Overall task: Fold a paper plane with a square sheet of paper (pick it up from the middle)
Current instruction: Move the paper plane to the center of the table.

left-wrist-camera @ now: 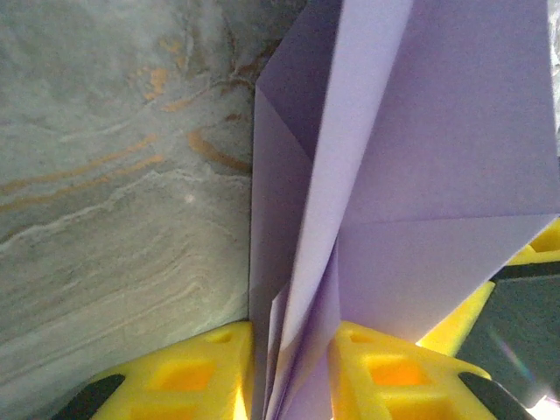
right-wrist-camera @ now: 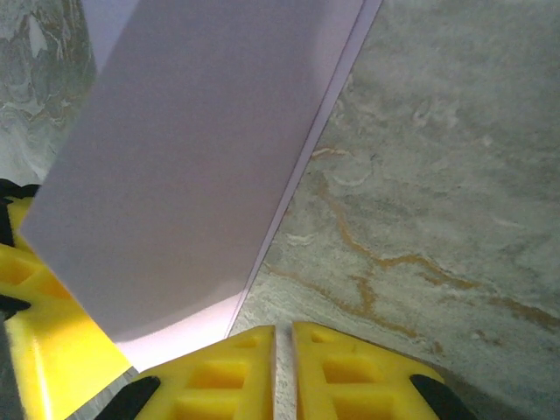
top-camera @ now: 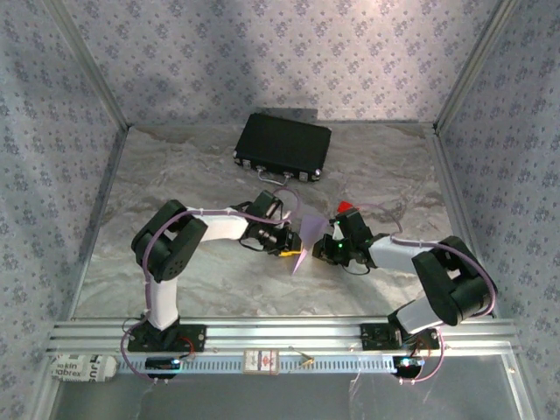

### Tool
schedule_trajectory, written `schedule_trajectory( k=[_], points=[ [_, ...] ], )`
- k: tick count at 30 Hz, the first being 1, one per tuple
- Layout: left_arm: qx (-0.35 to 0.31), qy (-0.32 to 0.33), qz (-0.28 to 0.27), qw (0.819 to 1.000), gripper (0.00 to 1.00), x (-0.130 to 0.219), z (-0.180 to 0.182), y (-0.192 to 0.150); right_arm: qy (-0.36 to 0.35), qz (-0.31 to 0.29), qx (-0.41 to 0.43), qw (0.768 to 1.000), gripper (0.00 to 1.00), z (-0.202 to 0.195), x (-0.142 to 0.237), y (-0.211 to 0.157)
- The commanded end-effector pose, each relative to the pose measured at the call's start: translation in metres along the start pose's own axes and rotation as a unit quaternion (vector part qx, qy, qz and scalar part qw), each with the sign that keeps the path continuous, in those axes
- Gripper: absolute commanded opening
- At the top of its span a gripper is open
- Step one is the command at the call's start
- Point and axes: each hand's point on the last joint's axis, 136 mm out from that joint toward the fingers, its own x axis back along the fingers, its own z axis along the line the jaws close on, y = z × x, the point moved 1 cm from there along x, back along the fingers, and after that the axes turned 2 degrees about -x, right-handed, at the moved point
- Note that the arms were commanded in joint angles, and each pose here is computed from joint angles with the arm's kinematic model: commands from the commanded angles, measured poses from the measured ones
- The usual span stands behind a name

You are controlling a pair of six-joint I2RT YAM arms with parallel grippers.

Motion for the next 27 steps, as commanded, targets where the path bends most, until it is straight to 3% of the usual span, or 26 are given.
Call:
schedule_trajectory(
  k=[1, 10, 18, 22, 27],
  points=[
    [-0.01, -0.017, 0.021, 1.0, 0.25, -0.007, -0.007, -0.005, 0.005, 0.011, -0.006, 1.0, 0.14, -0.001, -0.005, -0.006],
    [-0.021, -0.037, 0.033, 0.999, 0.2, -0.012, -0.016, -0.008, 0.008, 0.016, -0.01, 1.0, 0.13, -0.002, -0.008, -0.008],
    [-0.037, -0.03, 0.015, 0.999, 0.06, -0.004, -0.022, -0.004, 0.013, 0.008, -0.01, 1.0, 0.13, 0.002, -0.005, -0.004],
    [-0.054, 0.019, -0.023, 0.998, 0.05, 0.013, -0.018, 0.001, 0.011, -0.004, -0.004, 1.0, 0.13, 0.007, 0.002, 0.002],
    [-0.051, 0.15, -0.12, 0.98, 0.03, 0.057, 0.007, 0.013, -0.009, -0.027, 0.003, 1.0, 0.13, 0.008, 0.012, 0.012]
  ],
)
